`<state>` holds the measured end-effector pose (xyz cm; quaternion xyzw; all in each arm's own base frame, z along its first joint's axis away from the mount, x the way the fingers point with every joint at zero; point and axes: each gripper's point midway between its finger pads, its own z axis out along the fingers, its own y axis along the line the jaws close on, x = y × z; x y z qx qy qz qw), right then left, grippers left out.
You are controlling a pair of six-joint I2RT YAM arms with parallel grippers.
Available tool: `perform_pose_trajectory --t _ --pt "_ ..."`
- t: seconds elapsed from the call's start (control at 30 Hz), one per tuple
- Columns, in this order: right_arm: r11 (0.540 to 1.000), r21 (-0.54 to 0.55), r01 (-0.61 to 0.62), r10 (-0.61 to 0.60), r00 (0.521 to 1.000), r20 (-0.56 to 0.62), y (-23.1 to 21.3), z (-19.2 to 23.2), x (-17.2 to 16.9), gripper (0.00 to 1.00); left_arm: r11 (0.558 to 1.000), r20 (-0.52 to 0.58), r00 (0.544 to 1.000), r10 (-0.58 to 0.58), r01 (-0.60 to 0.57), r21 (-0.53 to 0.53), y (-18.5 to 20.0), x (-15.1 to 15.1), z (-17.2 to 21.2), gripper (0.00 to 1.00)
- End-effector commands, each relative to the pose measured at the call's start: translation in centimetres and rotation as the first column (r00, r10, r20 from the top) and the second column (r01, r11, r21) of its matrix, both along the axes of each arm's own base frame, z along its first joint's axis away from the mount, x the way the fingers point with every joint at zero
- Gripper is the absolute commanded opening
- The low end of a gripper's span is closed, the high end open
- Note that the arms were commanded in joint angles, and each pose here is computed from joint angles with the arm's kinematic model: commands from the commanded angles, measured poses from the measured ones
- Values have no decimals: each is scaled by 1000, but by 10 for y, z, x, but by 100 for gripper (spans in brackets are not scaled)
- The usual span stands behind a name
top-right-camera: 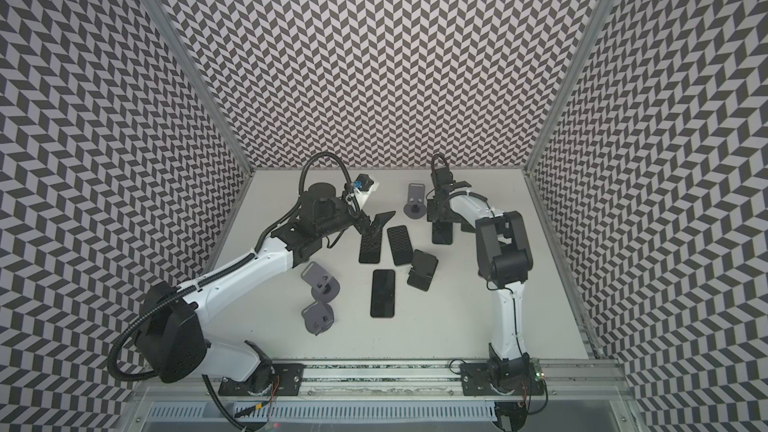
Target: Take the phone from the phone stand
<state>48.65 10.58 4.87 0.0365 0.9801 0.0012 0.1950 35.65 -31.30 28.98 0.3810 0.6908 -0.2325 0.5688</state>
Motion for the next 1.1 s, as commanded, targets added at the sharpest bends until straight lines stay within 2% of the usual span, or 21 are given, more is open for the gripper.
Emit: perform_pose_trajectory --t 0.0,1.07 --pt "1000 -4 1 -1 1000 8 -2 -6 9 59 1000 24 1000 1 -1 -7 0 -3 17 100" --pt "999 -40 9 -9 1000 -6 -9 -7 5 79 1000 51 999 5 -5 9 9 -12 21 100"
